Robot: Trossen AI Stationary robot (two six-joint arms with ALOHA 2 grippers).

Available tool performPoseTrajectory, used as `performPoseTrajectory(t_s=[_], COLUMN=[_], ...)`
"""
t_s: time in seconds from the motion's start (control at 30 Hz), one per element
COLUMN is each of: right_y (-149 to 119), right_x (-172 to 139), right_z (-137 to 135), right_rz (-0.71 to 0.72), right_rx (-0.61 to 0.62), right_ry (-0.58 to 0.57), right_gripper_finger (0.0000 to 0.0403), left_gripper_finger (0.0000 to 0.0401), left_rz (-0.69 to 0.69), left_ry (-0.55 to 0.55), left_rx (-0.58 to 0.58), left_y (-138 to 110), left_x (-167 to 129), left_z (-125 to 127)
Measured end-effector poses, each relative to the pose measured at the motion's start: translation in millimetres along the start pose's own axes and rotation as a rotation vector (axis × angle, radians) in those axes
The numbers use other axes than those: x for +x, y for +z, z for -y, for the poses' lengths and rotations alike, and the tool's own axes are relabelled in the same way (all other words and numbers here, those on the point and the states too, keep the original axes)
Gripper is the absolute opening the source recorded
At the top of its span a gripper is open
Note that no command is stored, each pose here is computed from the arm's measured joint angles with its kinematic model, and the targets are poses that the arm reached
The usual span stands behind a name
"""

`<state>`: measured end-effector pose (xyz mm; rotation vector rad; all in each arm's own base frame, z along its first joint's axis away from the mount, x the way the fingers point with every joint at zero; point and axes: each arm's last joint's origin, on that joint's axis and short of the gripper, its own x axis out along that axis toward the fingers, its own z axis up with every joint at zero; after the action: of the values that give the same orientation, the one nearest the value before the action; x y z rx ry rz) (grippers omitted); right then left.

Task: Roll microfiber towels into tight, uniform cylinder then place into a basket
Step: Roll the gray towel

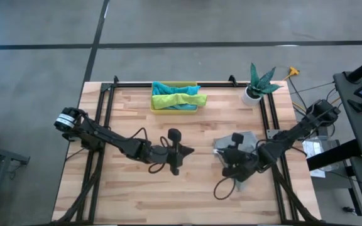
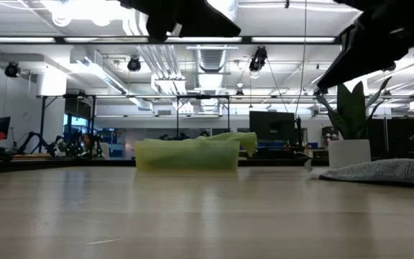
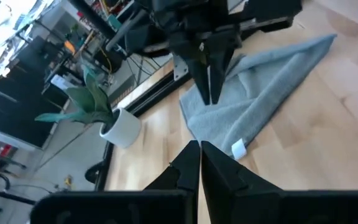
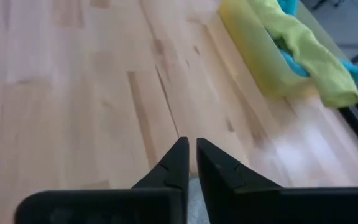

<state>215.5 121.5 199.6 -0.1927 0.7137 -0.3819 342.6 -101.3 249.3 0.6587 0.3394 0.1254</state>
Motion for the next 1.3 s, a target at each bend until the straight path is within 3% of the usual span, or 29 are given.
performPoseTrajectory(t_s=[0.23, 0.4, 0.53, 0.63, 0.93, 1.3], right_y=[-5, -13, -18, -21, -26, -25], right_x=[26, 57, 77, 86, 91, 96], right_z=[2, 7, 16, 20, 18, 24], right_rz=[-0.093, -0.172, -0.228, -0.257, -0.338, -0.351], right_rx=[0.135, 0.234, 0.271, 0.312, 0.485, 0.532], right_ry=[-0.043, -0.145, -0.223, -0.252, -0.201, -0.214], right_gripper_finger=[0.0113, 0.0179, 0.0209, 0.0216, 0.0215, 0.0214], left_gripper_finger=[0.0, 0.0, 0.0, 0.0, 0.0, 0.0], left_rz=[-0.061, -0.077, -0.079, -0.079, -0.079, -0.079], left_ry=[0.09, 0.116, 0.115, 0.116, 0.12, 0.119], left_rx=[0.038, 0.04, 0.063, 0.064, 0.062, 0.061], left_y=[-3, -4, -4, -4, -4, -4], left_x=[0, 0, 0, 0, 0, 0], left_z=[-1, -3, -3, -3, -3, -3])
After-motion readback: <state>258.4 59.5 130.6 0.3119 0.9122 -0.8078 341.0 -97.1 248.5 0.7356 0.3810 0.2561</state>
